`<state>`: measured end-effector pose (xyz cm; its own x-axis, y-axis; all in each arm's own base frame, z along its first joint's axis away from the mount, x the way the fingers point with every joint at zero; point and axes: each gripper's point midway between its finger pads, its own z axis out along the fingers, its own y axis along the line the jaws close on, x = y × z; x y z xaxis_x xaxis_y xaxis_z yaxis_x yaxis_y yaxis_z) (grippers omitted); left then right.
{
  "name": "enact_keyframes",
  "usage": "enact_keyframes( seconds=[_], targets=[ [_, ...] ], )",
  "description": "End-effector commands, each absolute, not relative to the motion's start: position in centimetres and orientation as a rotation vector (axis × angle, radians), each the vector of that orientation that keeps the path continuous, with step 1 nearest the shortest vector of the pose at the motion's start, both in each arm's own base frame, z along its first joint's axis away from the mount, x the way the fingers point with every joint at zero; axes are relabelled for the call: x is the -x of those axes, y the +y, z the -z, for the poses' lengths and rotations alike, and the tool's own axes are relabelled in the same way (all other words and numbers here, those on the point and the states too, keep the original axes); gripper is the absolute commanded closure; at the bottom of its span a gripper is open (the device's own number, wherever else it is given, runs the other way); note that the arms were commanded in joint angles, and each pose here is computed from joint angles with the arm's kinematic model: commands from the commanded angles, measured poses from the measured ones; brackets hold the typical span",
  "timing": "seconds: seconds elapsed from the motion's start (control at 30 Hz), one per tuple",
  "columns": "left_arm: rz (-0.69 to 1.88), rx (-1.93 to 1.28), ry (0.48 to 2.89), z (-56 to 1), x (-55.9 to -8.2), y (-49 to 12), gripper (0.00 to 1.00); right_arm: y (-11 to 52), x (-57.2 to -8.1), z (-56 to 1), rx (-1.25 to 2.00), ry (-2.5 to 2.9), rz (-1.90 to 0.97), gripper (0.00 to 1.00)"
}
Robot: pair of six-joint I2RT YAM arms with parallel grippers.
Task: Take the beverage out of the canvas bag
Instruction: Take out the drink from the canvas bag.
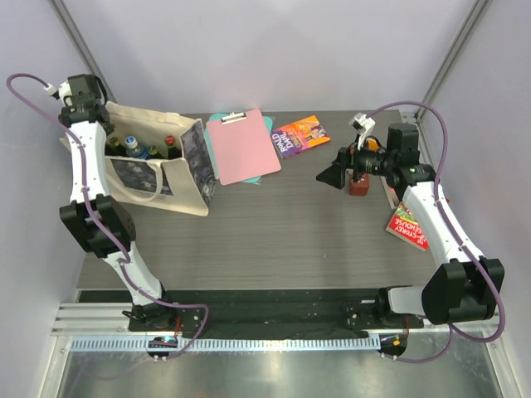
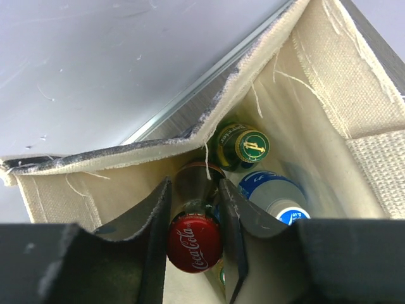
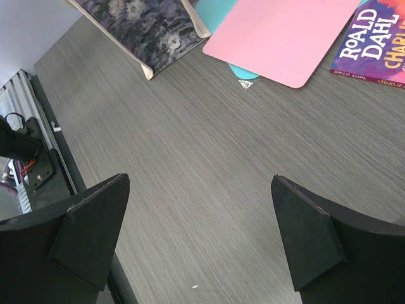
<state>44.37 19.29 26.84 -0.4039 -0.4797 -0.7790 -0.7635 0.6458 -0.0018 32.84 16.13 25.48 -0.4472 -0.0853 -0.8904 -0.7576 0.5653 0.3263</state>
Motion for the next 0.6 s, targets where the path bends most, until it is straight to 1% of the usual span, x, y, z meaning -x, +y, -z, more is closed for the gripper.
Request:
enact_keyframes(
  seconds=[0.0, 0.07, 0.1, 0.23, 0.57],
  targets=[
    [-0.436, 0.929, 2.005, -29.8, -44.8, 19.7, 0.83, 16.1, -32.9, -26.6, 0.713, 1.834, -0.895, 0.0],
    [-0.413, 0.911, 1.989, -30.7, -44.8, 19.4, 0.87, 16.1, -32.8, -26.6, 0.713, 1.834, -0.896, 0.0],
    [-0.402, 0.899, 1.983, -31.1, -44.9, 19.2, 0.92, 16.2, -32.8, -26.5, 0.714, 1.837, -0.899, 0.0],
    [-0.397, 0.873, 1.929, -33.4, -44.6, 18.9, 1.0, 16.2, -32.8, -26.5, 0.714, 1.835, -0.9, 0.0],
    [-0.368, 0.819, 1.848, -37.7, -43.1, 17.4, 1.0, 16.3, -32.7, -26.6, 0.717, 1.832, -0.909, 0.0]
  ],
)
